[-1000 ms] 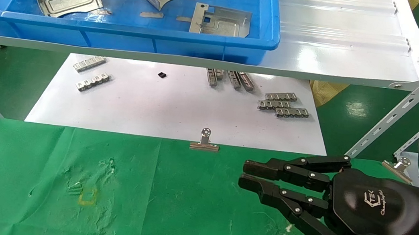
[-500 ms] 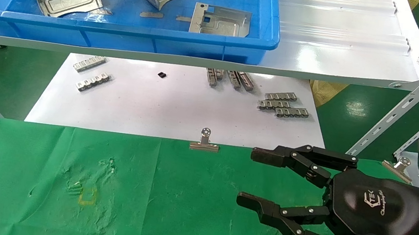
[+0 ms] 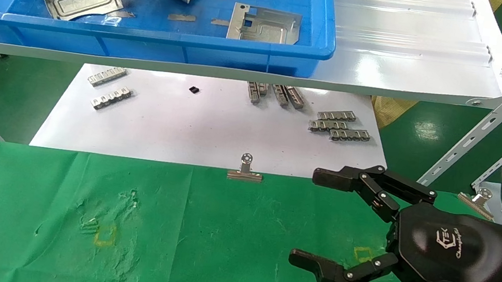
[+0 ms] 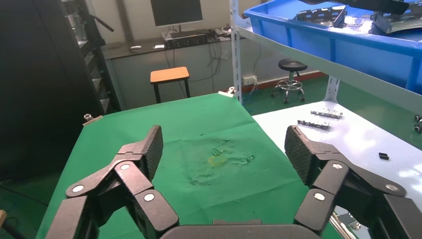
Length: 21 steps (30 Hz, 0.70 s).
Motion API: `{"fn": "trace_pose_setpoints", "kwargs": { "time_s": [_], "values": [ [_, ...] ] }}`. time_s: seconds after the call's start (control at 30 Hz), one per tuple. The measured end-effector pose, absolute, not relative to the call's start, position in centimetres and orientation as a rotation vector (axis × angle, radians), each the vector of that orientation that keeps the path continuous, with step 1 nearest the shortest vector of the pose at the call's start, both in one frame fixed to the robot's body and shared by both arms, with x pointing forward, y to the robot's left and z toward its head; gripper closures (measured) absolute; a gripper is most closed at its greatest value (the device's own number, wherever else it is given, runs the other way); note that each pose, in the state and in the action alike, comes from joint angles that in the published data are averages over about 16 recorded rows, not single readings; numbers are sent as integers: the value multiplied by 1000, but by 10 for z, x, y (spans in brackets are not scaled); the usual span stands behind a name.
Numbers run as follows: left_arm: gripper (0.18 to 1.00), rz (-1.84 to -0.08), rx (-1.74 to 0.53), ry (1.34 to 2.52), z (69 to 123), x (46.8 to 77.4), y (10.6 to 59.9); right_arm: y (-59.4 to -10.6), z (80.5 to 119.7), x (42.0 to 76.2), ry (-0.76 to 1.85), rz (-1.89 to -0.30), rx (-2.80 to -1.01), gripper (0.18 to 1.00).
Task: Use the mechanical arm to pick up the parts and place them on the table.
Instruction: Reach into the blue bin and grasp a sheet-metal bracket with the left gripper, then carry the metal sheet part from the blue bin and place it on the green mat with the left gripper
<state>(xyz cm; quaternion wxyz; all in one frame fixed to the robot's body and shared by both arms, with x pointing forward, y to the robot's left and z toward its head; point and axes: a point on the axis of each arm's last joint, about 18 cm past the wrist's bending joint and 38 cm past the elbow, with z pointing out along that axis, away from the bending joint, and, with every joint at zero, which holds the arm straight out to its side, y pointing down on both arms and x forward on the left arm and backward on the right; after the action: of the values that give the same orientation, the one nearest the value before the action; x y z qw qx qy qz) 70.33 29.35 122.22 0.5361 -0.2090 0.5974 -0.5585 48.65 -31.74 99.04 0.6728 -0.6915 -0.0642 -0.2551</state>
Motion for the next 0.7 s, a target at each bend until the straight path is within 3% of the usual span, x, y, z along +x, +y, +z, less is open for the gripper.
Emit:
{"fn": "trace_pose_setpoints", "kwargs": {
  "time_s": [0.4,0.7],
  "values": [
    [902,-1452,-264,1451,1238,665,287,-317,990,487,-144,-574,-1557,202],
    [905,-1451,67,1600,1224,619,279,-317,990,487,-144,-574,-1557,179]
  ]
}}
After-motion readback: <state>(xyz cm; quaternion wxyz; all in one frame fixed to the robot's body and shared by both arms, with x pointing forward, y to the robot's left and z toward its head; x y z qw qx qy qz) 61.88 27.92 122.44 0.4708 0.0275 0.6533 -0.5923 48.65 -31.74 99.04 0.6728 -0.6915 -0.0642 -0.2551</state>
